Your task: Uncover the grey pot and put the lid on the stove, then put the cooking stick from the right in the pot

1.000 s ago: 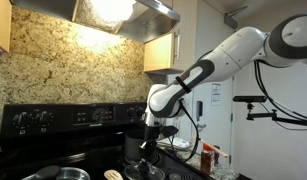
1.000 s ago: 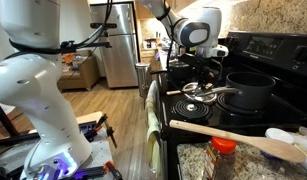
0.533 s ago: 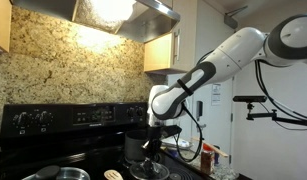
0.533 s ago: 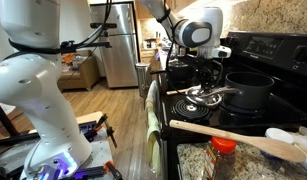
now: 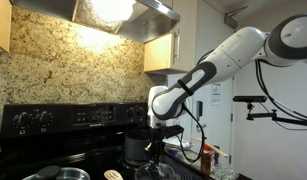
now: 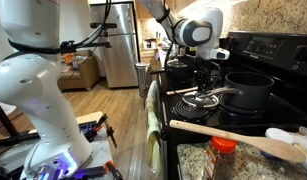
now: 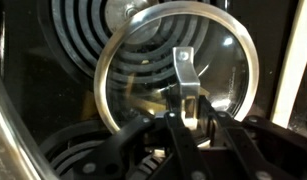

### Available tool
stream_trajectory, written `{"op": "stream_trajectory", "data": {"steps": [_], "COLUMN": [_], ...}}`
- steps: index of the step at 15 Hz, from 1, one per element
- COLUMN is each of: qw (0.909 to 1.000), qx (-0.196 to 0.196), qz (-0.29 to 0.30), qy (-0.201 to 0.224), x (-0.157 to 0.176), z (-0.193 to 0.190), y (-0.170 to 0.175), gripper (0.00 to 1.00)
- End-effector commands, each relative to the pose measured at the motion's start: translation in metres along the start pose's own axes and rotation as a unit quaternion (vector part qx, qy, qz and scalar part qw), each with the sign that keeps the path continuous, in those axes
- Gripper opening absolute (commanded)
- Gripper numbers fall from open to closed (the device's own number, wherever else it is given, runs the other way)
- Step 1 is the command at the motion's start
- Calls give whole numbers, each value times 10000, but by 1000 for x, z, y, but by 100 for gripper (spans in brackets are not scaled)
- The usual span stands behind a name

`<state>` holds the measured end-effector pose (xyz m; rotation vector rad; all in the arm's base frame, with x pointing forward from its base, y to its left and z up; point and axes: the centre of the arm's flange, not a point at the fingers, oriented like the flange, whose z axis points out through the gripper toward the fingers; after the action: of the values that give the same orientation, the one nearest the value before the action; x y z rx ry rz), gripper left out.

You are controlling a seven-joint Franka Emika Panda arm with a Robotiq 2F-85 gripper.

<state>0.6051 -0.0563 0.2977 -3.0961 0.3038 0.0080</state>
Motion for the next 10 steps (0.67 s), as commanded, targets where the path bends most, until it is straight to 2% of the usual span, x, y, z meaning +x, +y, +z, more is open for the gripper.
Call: {"op": "stream_trajectory", "data": {"steps": [1, 7, 8, 10], "qw": [9997, 9994, 9993, 9987], "qx": [5, 157, 120, 201], "qz": [67, -310, -360, -461], "qy": [-213, -31, 26, 112], "x": [-8, -3, -3, -4], "z": [-3, -29, -38, -60], "y": [-6, -28, -35, -48], "gripper": [58, 95, 99, 100]}}
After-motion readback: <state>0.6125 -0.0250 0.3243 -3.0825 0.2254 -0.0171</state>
